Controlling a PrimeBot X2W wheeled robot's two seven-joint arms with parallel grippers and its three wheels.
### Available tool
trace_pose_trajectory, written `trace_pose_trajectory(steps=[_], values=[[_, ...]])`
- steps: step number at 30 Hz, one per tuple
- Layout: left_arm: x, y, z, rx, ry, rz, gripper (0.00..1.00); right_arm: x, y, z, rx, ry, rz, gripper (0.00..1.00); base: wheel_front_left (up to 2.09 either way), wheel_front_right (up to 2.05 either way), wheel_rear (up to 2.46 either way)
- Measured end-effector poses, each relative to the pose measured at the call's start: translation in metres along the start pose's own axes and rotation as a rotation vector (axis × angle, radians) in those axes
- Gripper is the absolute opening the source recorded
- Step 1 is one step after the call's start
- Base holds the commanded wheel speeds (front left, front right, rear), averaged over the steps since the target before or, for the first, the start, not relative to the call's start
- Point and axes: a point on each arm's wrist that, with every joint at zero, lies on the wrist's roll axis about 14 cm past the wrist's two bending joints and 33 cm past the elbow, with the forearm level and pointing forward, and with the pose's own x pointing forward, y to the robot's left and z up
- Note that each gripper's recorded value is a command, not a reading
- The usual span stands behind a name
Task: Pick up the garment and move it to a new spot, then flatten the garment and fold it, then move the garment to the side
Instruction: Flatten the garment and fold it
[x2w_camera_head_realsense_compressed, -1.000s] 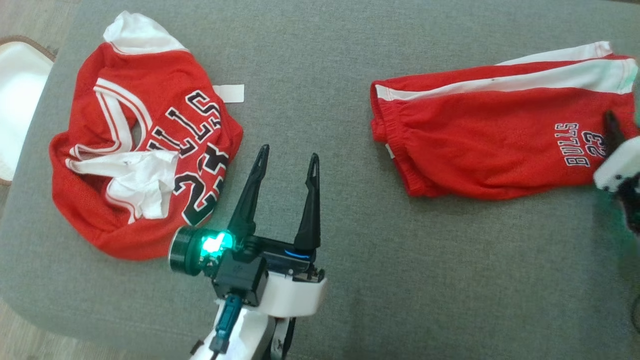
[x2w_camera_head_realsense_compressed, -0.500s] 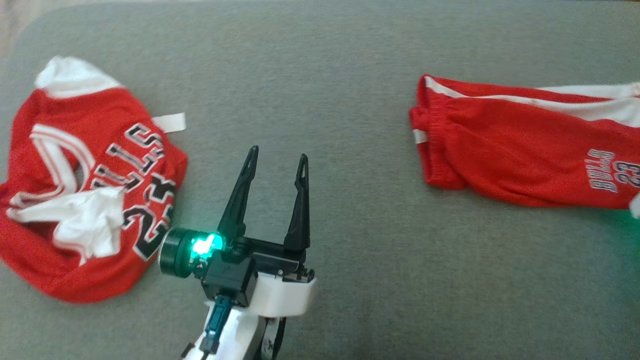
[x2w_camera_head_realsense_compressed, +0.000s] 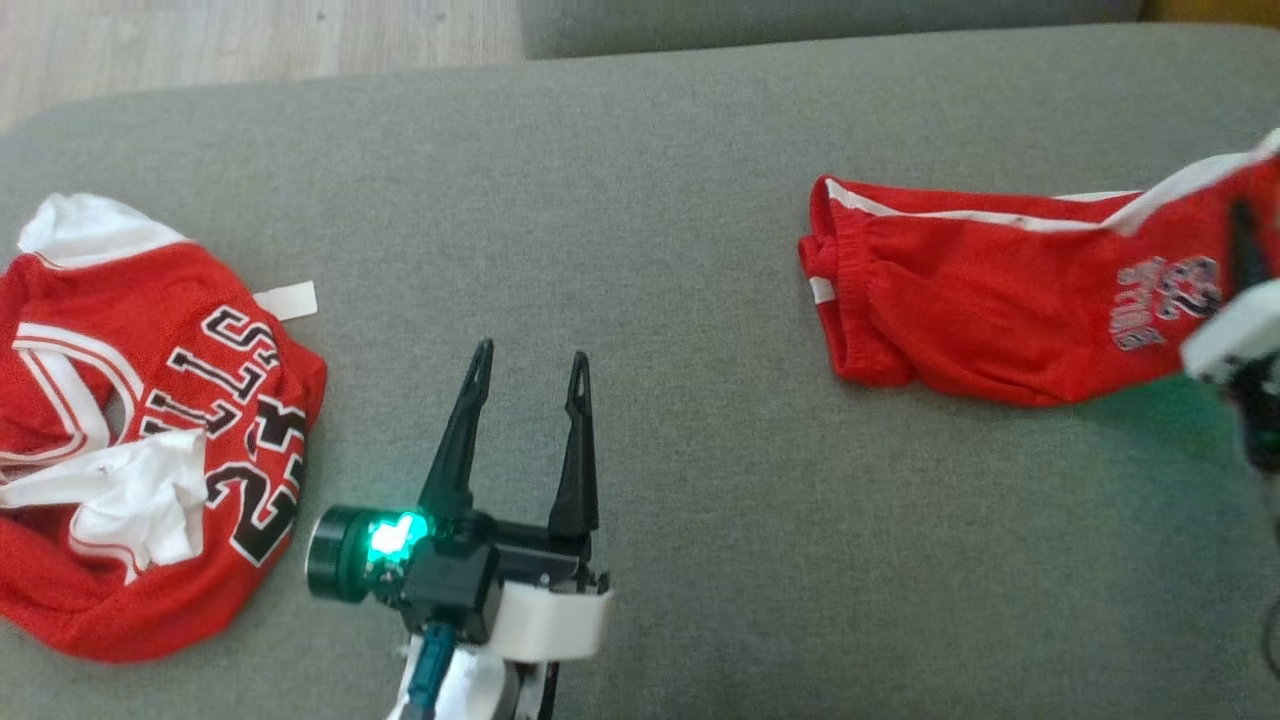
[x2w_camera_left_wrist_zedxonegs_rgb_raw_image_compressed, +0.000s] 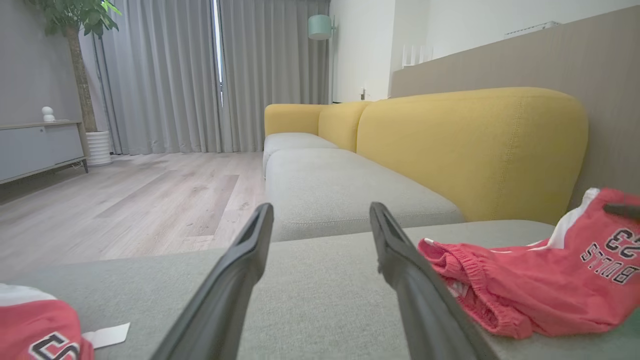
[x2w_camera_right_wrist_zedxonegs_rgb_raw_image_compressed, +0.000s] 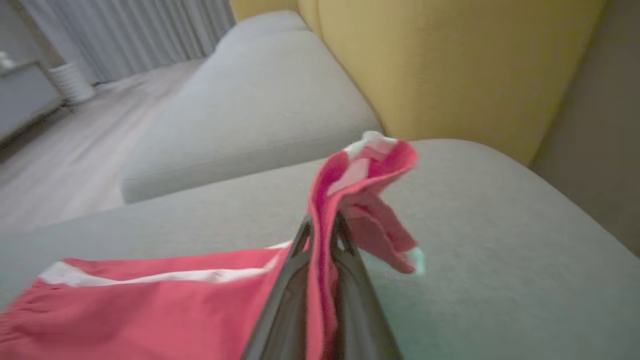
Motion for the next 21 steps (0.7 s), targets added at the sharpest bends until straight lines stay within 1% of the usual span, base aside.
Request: trace_pose_trajectory(steps=[1,2,6,9,12,15,16,17,18,21], values=[[-0.003,0.001,0.000,0.008,0.001,0.002,1.00,0.001,0.014,0.007,0.008,-0.024,0.035,0.00,0.00,0.00,0.00],[-0.003,0.001,0.000,0.008,0.001,0.002,1.00,0.001,0.014,0.007,0.008,-0.024,0.035,0.00,0.00,0.00,0.00],[-0.011,0.008,0.000,0.023,0.007,0.029,1.00,0.005,0.066,0.030,0.012,-0.097,0.174,0.00,0.00,0.00,0.00],[-0.015,0.017,0.002,0.033,0.004,0.055,1.00,0.005,0.108,0.032,-0.003,-0.098,0.278,0.00,0.00,0.00,0.00],[-0.018,0.022,0.004,0.039,0.000,0.068,1.00,-0.001,0.151,0.014,-0.028,-0.043,0.378,0.00,0.00,0.00,0.00],[-0.022,0.027,0.004,0.044,0.003,0.079,1.00,-0.011,0.190,-0.017,-0.045,0.044,0.464,0.00,0.00,0.00,0.00],[-0.024,0.029,0.004,0.045,0.005,0.084,1.00,-0.015,0.201,-0.028,-0.051,0.073,0.490,0.22,0.00,0.00,0.00],[-0.025,0.032,0.004,0.047,0.007,0.092,1.00,-0.019,0.211,-0.037,-0.048,0.094,0.512,0.89,0.00,0.00,0.00],[-0.027,0.033,0.004,0.049,0.009,0.099,1.00,-0.023,0.218,-0.045,-0.044,0.111,0.528,1.00,0.00,0.00,0.00],[-0.034,0.036,-0.002,0.043,0.030,0.112,1.00,-0.034,0.227,-0.055,-0.031,0.116,0.550,1.00,0.00,0.00,0.00]])
